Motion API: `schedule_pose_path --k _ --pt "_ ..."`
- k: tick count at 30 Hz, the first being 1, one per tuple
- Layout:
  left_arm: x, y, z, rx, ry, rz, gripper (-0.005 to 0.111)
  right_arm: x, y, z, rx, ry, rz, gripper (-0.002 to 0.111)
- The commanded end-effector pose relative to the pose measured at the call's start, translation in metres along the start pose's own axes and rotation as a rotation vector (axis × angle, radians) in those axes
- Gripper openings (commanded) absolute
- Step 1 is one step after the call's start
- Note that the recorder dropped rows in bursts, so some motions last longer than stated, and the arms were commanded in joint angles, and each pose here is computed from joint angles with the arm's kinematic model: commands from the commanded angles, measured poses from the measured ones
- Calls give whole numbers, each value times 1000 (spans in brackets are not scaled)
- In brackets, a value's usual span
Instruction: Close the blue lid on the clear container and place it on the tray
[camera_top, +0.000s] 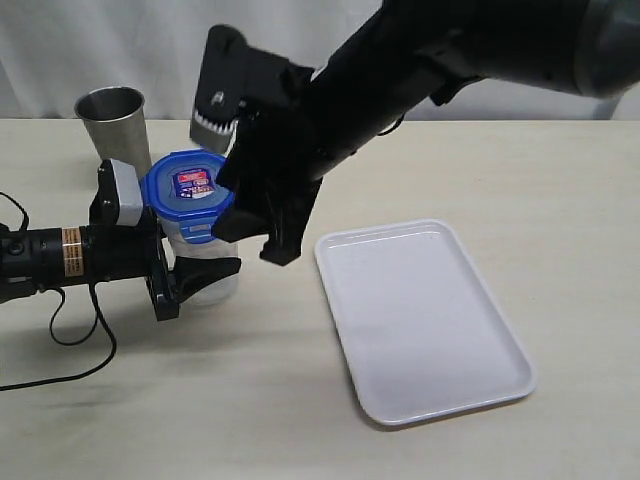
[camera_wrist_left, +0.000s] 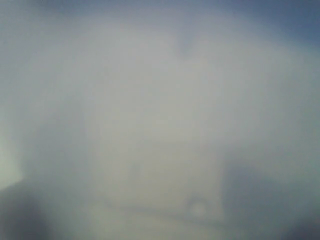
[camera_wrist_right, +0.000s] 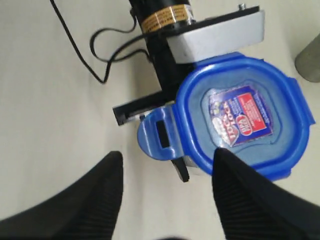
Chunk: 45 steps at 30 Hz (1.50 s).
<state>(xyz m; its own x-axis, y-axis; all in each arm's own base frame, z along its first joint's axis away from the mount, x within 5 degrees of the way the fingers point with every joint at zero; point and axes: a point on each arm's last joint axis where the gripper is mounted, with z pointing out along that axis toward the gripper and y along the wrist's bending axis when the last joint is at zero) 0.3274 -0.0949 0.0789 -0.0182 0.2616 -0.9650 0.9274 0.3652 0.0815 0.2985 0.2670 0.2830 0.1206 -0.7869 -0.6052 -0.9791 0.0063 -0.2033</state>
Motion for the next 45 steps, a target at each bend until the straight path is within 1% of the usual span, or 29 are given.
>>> schedule_pose_path --k 1,5,10,16,24,33,40,45 --pt "-8 2 0 -5 -36 7 0 -6 11 15 142 107 -139 49" --pt "-8 2 0 -5 -36 7 0 -14 17 23 199 97 -193 47" --pt "-8 2 0 -7 -37 7 0 -18 19 24 207 86 -212 47" --pt "-8 2 0 -7 -37 7 0 -18 19 24 209 78 -199 47" --pt "-8 2 0 -5 -36 7 0 -9 18 45 175 111 -189 47" --pt "-8 2 0 -5 -36 7 0 -5 15 57 196 107 -188 47" --pt "-8 2 0 -5 -36 7 0 7 14 78 173 147 -205 46" --pt "-8 2 0 -5 -36 7 0 10 14 83 164 157 -204 46"
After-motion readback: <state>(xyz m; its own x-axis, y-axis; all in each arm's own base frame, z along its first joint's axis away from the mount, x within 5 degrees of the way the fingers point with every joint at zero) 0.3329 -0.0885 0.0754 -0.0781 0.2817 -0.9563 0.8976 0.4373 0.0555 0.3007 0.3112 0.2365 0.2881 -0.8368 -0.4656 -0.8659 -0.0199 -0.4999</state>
